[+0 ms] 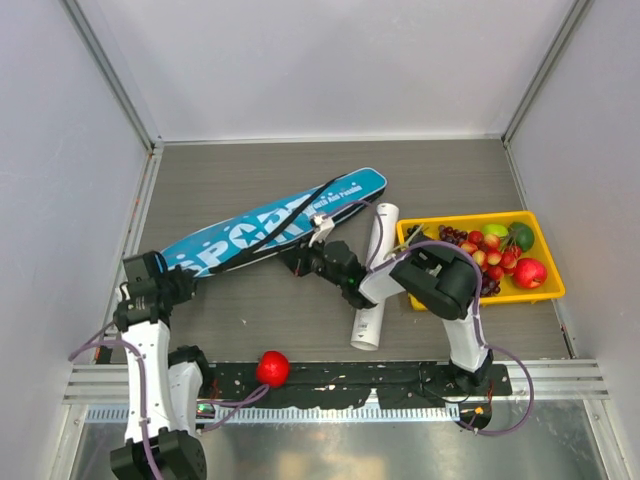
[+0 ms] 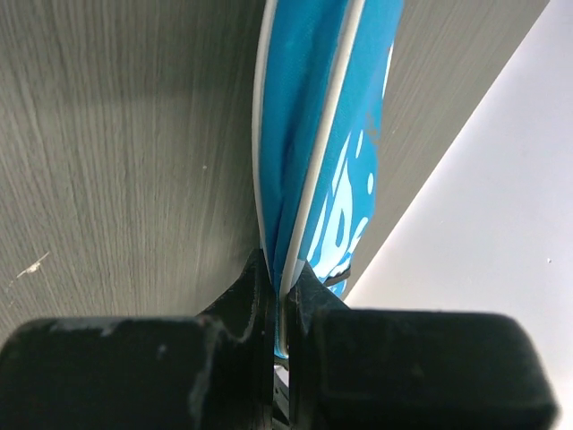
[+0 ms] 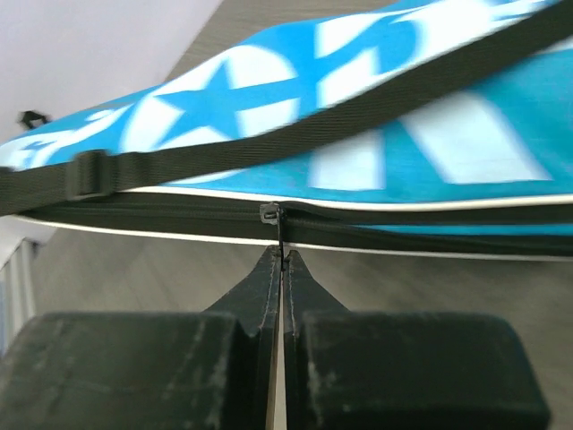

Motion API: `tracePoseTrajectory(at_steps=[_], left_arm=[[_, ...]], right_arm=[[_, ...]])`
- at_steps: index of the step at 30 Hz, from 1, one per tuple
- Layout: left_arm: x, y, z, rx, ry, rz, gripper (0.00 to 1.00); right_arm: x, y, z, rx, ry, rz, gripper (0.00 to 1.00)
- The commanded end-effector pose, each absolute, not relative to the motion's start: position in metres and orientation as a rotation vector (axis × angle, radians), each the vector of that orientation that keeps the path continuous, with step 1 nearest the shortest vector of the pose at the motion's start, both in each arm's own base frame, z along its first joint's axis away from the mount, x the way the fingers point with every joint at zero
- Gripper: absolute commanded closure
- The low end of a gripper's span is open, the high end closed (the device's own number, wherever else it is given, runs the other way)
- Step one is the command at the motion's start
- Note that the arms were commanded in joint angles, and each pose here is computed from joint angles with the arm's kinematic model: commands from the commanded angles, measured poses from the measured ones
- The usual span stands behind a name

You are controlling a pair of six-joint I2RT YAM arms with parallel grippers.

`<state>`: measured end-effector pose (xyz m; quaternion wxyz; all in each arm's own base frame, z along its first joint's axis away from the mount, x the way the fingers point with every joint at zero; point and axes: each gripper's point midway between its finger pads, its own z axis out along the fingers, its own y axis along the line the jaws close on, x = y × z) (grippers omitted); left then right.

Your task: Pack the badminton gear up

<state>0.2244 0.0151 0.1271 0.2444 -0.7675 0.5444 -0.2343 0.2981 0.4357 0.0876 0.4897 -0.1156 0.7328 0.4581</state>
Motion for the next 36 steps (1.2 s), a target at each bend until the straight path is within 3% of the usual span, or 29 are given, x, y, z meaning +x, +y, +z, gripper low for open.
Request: tracePoseTrajectory(at_steps=[1, 9, 19, 24, 30, 36], left_arm=[[0.235, 0.059, 0.161, -1.986, 1.368, -0.469, 1.00], [0.256, 0.089, 0.192, -1.868, 1.355, -0.382, 1.00], [0.275, 0.131, 0.214, -1.793, 1.361, -0.338, 1.00], [0.309, 0.130, 0.227, -1.675, 1.395, -0.472, 1.00], [0.370, 0.114, 0.207, -1.590, 1.560, -0.730, 1.00], [0.426, 0.111, 0.218, -1.409, 1.706, -0.787, 0.82]], right_arm=[[0.354, 0.398, 0.109, -0.257, 1.748, 0.968, 0.95], [0.399, 0.375, 0.125, -0.382, 1.746, 0.781, 0.95], [0.476, 0.318, 0.194, -0.330, 1.672, 0.629, 0.95], [0.492, 0.287, 0.208, -0.290, 1.672, 0.574, 0.95], [0.478, 0.280, 0.236, -0.327, 1.626, 0.560, 0.95], [0.470, 0.282, 0.247, -0.387, 1.614, 0.572, 0.95]])
